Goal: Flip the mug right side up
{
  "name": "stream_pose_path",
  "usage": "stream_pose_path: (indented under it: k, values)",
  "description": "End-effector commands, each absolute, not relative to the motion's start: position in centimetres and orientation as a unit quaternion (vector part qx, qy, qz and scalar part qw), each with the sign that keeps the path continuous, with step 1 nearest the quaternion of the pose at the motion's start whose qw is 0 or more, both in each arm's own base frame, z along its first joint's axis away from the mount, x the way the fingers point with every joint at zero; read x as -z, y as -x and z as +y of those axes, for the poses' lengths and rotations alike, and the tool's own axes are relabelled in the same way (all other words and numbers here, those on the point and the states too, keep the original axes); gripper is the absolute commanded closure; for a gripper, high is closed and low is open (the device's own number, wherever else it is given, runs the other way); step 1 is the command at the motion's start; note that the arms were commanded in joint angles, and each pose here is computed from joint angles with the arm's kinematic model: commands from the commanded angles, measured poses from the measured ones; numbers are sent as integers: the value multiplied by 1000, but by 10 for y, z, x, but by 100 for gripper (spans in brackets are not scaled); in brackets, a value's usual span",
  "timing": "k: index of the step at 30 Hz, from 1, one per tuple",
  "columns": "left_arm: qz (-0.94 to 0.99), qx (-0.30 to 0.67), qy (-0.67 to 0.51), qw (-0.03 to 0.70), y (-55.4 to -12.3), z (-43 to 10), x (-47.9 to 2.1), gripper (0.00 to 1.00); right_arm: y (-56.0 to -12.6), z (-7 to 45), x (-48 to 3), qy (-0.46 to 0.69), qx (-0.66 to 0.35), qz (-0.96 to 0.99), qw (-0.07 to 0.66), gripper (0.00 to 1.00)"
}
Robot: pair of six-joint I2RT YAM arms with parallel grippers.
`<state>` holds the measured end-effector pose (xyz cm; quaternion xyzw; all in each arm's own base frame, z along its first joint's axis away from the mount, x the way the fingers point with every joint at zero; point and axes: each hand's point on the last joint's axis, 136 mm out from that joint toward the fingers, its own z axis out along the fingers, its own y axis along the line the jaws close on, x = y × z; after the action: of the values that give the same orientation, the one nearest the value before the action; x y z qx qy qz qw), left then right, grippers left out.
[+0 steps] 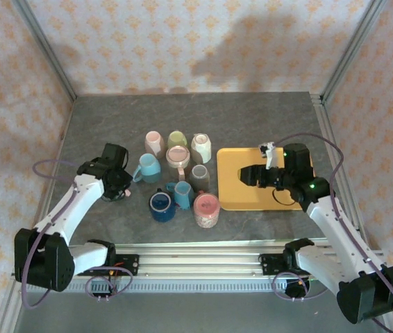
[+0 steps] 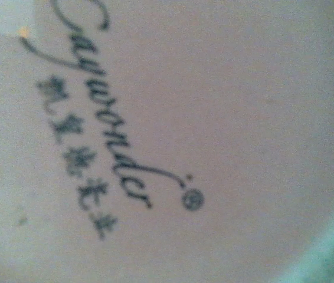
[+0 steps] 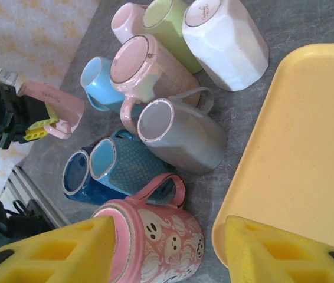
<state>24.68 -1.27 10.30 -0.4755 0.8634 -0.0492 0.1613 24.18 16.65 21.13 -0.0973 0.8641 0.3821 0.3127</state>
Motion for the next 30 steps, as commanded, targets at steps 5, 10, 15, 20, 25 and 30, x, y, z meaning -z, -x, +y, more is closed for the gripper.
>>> stream_pose_path:
  k: [5,10,15,20,25,30]
  values:
    - [852,133,468,191,-263,-26,-163,100,-261,167,-248,-17,-423,850,312,49]
    - [841,191,456,221,-280,-38,-211,100,-270,175,-262,-97,-453,855,234,49]
    - [816,265,441,264,-301,-51,-268,100,-281,184,-282,-169,-480,843,175,50]
    - [778,376,421,276,-328,-79,-318,100,-299,193,-317,-242,-544,788,154,48]
    - [746,449,398,289,-349,-105,-362,100,-315,207,-338,-304,-602,730,113,47]
    - [724,508,367,290,-369,-143,-395,100,-323,231,-357,-324,-634,697,84,47]
